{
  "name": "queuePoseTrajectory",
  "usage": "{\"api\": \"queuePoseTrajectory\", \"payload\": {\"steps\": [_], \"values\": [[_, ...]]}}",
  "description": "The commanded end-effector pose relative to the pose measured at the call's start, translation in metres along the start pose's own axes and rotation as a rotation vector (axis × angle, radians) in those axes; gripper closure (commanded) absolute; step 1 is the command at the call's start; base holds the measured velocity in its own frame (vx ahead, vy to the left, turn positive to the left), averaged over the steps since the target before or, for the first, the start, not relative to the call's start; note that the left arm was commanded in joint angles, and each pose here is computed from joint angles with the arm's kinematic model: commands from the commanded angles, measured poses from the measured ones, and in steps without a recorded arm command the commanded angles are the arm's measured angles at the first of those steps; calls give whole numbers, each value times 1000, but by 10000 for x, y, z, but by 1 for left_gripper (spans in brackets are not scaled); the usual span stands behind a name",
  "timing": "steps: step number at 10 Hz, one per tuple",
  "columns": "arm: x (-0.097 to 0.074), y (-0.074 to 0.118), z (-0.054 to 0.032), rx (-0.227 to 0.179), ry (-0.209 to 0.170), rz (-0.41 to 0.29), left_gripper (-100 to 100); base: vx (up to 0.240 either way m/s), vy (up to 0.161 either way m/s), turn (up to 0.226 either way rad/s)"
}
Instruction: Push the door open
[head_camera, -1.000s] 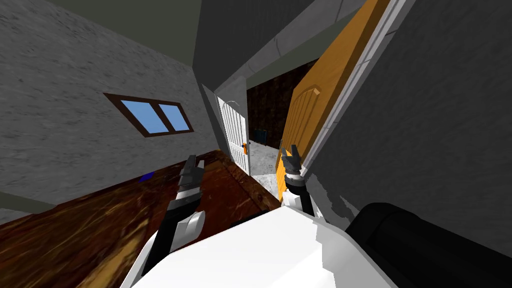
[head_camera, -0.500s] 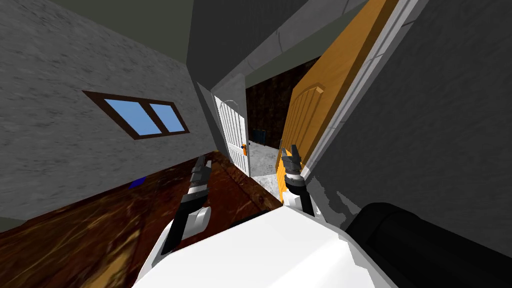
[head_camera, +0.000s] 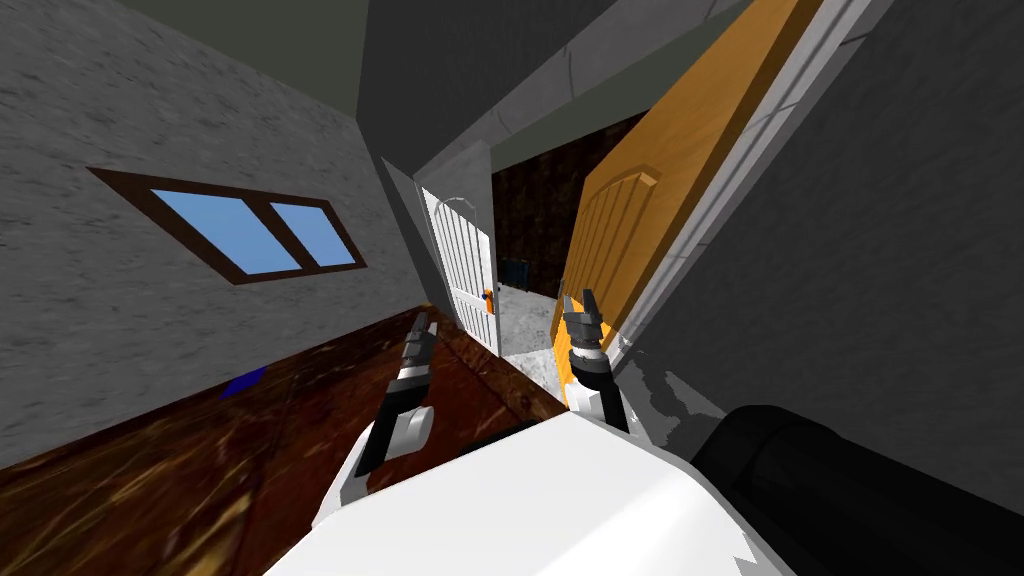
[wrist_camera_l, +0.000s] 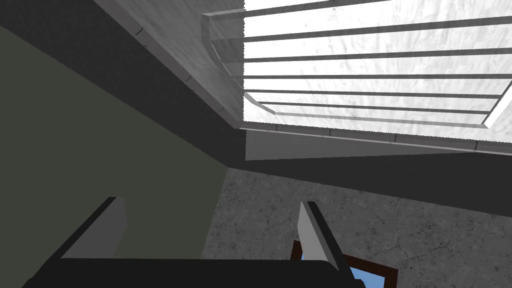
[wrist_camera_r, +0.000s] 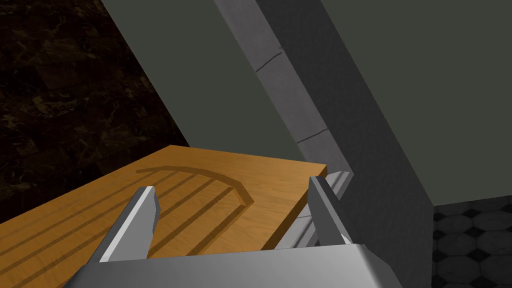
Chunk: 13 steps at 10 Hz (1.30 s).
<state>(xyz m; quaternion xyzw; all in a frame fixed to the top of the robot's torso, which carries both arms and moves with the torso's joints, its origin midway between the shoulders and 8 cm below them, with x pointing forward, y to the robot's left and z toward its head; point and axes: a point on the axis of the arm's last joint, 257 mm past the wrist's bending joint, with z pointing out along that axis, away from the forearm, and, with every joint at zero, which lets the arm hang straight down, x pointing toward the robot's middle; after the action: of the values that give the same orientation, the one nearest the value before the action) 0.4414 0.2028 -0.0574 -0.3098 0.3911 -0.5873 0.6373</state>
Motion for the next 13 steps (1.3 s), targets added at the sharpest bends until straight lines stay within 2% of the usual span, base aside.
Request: {"api": "queuePoseTrajectory", "payload": {"steps": [1,10,11,13], "values": [[91,111,36,-17,18,-19,-100,100,81,-90],[653,762,136,-116,118,-116,-100,82,87,-94],[653,768,134,-117,118,-116,-100,56,66,-31],[786,910,145,-142,140,-135,-100,65,77,-83]]}}
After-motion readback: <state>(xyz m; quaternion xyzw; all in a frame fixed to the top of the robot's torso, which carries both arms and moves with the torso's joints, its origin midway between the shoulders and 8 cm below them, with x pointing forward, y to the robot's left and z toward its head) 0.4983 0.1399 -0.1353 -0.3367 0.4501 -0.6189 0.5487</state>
